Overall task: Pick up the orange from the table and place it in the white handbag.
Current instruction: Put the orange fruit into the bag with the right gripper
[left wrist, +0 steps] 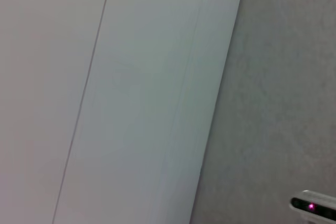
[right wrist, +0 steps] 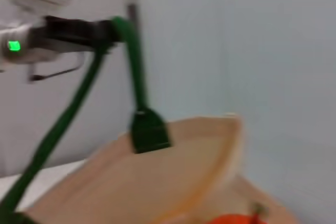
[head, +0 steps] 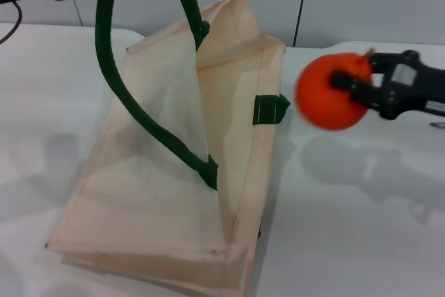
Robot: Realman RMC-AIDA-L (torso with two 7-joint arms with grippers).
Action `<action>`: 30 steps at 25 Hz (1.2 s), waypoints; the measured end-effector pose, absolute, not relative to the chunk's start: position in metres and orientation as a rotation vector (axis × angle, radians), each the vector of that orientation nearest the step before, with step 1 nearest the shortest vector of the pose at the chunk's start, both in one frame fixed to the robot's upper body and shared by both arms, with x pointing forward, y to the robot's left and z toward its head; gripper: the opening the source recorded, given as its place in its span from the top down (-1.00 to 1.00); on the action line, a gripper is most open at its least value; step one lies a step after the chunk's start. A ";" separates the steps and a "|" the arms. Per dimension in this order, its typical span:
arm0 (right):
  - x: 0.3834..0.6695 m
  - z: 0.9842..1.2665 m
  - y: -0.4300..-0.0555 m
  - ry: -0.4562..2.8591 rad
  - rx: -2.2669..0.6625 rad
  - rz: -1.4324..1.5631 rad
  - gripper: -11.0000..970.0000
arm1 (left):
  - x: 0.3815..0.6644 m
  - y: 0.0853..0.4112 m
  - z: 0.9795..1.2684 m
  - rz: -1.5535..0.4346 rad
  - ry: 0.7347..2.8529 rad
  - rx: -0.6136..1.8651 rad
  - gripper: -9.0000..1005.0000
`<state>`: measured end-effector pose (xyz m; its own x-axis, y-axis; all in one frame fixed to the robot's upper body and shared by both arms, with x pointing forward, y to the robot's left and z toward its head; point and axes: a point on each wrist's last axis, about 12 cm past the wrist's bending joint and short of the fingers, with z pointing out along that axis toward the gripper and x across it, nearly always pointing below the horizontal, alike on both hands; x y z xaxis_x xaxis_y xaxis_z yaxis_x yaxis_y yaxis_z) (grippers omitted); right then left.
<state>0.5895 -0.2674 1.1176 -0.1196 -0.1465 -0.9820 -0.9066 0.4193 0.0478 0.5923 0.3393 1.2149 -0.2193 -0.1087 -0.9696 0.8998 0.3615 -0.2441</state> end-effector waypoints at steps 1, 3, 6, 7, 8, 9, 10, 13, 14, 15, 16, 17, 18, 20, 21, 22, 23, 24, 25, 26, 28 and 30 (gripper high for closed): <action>0.589 1.118 -0.262 1.559 -0.980 0.871 0.27 | 0.593 0.339 1.215 -1.112 1.489 0.752 0.67; 0.592 1.119 -0.246 1.546 -1.054 0.896 0.33 | 0.593 0.338 1.214 -1.113 1.491 0.753 0.67; 0.594 1.119 -0.224 1.537 -1.161 0.938 0.38 | 0.594 0.337 1.215 -1.115 1.488 0.756 0.66; 0.595 1.120 -0.216 1.533 -1.196 0.951 0.39 | 0.595 0.336 1.215 -1.116 1.487 0.758 0.66; 0.597 1.120 -0.211 1.532 -1.218 0.957 0.40 | 0.595 0.335 1.216 -1.117 1.485 0.760 0.66; 0.599 1.120 -0.203 1.536 -1.245 0.958 0.41 | 0.596 0.335 1.216 -1.117 1.484 0.761 0.66; 0.601 1.120 -0.199 1.542 -1.257 0.954 0.42 | 0.596 0.334 1.216 -1.119 1.483 0.762 0.66; 0.606 1.118 -0.181 1.562 -1.301 0.950 0.44 | 0.597 0.333 1.217 -1.119 1.480 0.766 0.66; 0.607 1.118 -0.176 1.562 -1.318 0.952 0.45 | 0.597 0.332 1.218 -1.119 1.479 0.767 0.66; 0.608 1.118 -0.172 1.562 -1.334 0.953 0.46 | 0.598 0.332 1.218 -1.120 1.477 0.769 0.66; 0.608 1.117 -0.167 1.566 -1.352 0.952 0.48 | 0.599 0.331 1.218 -1.120 1.477 0.769 0.66; 0.608 1.117 -0.164 1.570 -1.363 0.946 0.50 | 0.599 0.330 1.218 -1.119 1.477 0.768 0.66; 0.609 1.116 -0.161 1.574 -1.372 0.941 0.52 | 0.600 0.329 1.218 -1.119 1.477 0.767 0.66; 0.610 1.115 -0.154 1.579 -1.386 0.938 0.56 | 0.601 0.328 1.218 -1.120 1.477 0.765 0.66; 0.610 1.115 -0.151 1.578 -1.392 0.941 0.57 | 0.601 0.328 1.218 -1.120 1.477 0.766 0.66; 0.611 1.116 -0.149 1.573 -1.400 0.943 0.58 | 0.601 0.328 1.218 -1.121 1.477 0.765 0.66; 0.611 1.117 -0.146 1.565 -1.408 0.944 0.60 | 0.601 0.328 1.218 -1.122 1.477 0.765 0.66; 0.611 1.118 -0.144 1.559 -1.416 0.945 0.61 | 0.601 0.328 1.218 -1.123 1.478 0.764 0.66; 0.611 1.118 -0.143 1.555 -1.420 0.947 0.63 | 0.601 0.327 1.218 -1.124 1.477 0.765 0.66; 0.612 1.119 -0.141 1.551 -1.422 0.950 0.64 | 0.601 0.327 1.218 -1.124 1.477 0.766 0.66; 0.612 1.120 -0.136 1.548 -1.427 0.955 0.68 | 0.601 0.326 1.218 -1.130 1.474 0.768 0.65; 0.613 1.120 -0.131 1.551 -1.433 0.951 0.71 | 0.602 0.325 1.218 -1.134 1.471 0.770 0.65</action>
